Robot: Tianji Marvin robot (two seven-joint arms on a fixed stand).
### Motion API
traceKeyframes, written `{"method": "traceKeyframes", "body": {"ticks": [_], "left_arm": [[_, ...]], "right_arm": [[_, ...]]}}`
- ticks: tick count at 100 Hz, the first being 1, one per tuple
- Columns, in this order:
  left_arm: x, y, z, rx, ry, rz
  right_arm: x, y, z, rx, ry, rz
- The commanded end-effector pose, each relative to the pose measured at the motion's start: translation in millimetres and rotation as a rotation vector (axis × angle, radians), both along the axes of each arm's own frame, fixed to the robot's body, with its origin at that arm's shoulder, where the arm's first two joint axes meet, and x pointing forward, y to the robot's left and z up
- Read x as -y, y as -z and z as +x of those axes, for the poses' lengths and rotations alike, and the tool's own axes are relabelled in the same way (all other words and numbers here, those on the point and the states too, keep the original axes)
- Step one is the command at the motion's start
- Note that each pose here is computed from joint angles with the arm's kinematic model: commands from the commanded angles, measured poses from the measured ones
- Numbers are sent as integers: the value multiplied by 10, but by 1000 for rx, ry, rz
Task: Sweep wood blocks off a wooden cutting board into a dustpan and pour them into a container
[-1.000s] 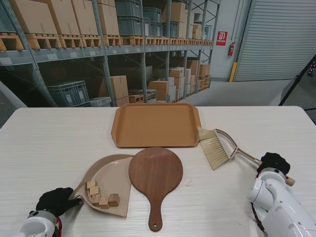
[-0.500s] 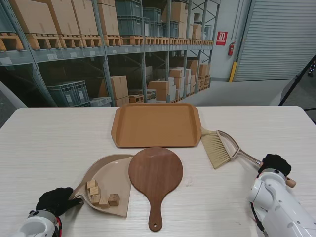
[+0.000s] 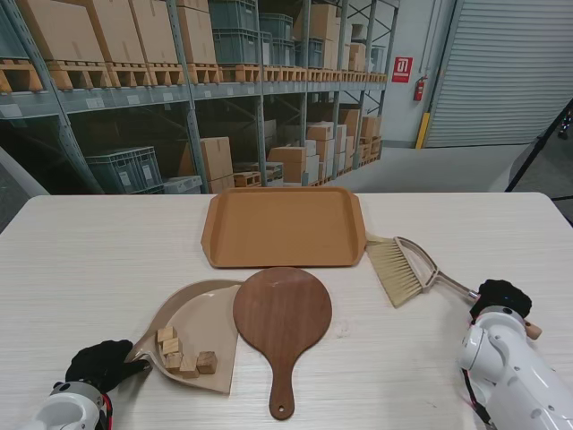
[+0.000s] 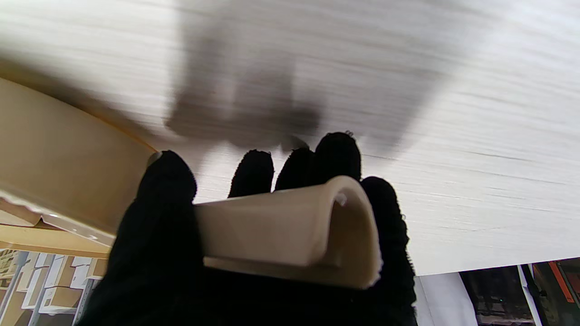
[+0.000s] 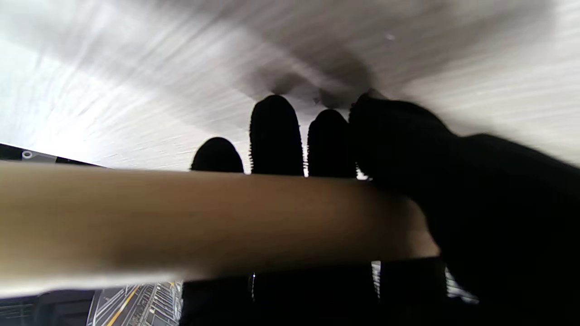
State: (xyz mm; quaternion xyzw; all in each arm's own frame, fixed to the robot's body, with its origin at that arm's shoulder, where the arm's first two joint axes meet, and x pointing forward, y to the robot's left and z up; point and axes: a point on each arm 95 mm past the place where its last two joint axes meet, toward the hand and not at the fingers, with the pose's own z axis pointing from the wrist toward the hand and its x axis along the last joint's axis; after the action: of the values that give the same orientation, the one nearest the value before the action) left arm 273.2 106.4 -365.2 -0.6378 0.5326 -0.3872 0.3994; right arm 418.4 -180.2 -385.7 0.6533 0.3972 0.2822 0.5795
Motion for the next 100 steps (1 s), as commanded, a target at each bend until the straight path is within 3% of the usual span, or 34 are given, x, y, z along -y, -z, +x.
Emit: {"method": "traceKeyframes", "body": {"ticks": [1, 72, 100], "left_arm": [[21, 56, -40, -33, 2, -8], [15, 57, -45, -33, 1, -8], [12, 52, -44, -33, 0, -9]], "right_arm": [[-3, 134, -92, -49, -12, 8], [38, 78, -107, -56, -98, -51], [7, -59, -128, -17, -155, -61]]}}
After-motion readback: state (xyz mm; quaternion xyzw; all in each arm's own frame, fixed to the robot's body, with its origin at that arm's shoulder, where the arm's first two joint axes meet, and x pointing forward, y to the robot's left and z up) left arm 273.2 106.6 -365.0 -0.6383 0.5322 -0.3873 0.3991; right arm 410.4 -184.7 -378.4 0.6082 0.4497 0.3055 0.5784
